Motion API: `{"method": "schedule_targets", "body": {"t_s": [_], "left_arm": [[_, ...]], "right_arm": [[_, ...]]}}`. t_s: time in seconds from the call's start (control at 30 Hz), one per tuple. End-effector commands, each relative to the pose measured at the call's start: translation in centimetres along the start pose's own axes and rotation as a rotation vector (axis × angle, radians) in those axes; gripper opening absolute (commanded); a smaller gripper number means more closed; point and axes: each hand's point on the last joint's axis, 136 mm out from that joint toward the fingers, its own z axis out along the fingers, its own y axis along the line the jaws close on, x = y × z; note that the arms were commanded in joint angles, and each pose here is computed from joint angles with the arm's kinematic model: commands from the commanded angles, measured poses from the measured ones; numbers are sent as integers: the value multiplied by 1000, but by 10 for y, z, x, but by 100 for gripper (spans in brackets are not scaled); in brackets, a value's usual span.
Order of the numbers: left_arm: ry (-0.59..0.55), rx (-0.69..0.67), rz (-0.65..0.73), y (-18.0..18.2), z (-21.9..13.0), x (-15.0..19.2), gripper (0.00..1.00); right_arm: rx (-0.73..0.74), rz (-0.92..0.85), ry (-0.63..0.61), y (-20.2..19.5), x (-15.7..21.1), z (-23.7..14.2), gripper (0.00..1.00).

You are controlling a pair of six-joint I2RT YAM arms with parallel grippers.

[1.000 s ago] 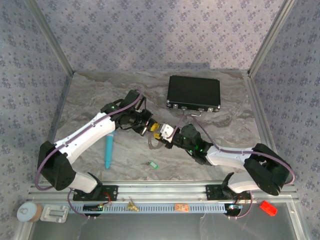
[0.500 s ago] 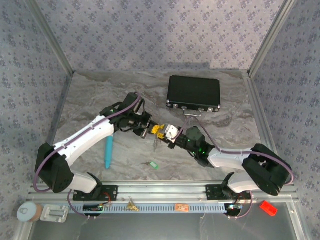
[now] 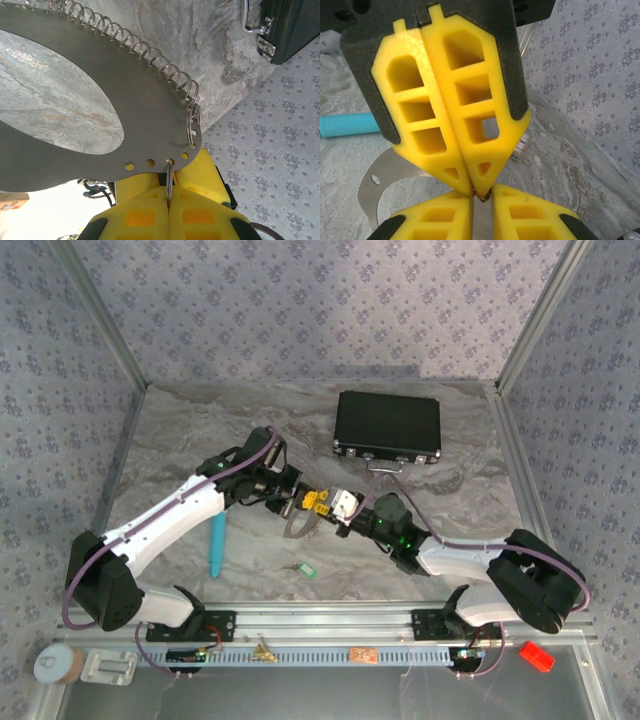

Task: Put the keys on the keyring

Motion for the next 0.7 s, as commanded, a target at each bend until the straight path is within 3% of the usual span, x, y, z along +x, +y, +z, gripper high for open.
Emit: {"method": "schedule_targets", "body": {"t_s": [0.0, 0.1, 0.27, 0.4, 0.5, 0.6, 0.67], "left_arm": [[60, 11, -101, 1, -7, 16, 0], [69, 18, -108, 0, -7, 17, 0], [69, 29, -113, 0, -6, 16, 0], [16, 104, -86, -7, -10, 2, 31], [-99, 164, -35, -13, -27, -24, 54], [-245, 217, 67, -18, -52, -56, 66], [-348, 252, 191, -24, -71, -74, 67]], "right_arm": [[1, 1, -71, -3, -20, 0, 17], [0, -7, -76, -3, -23, 1, 14], [-6, -11, -78, -3, -23, 3, 0], [-14, -9, -60, -1, -18, 2, 0], [-23, -2, -43, 1, -14, 2, 0], [-33, 4, -25, 2, -10, 2, 0], [-40, 10, -12, 2, -8, 2, 0]]}}
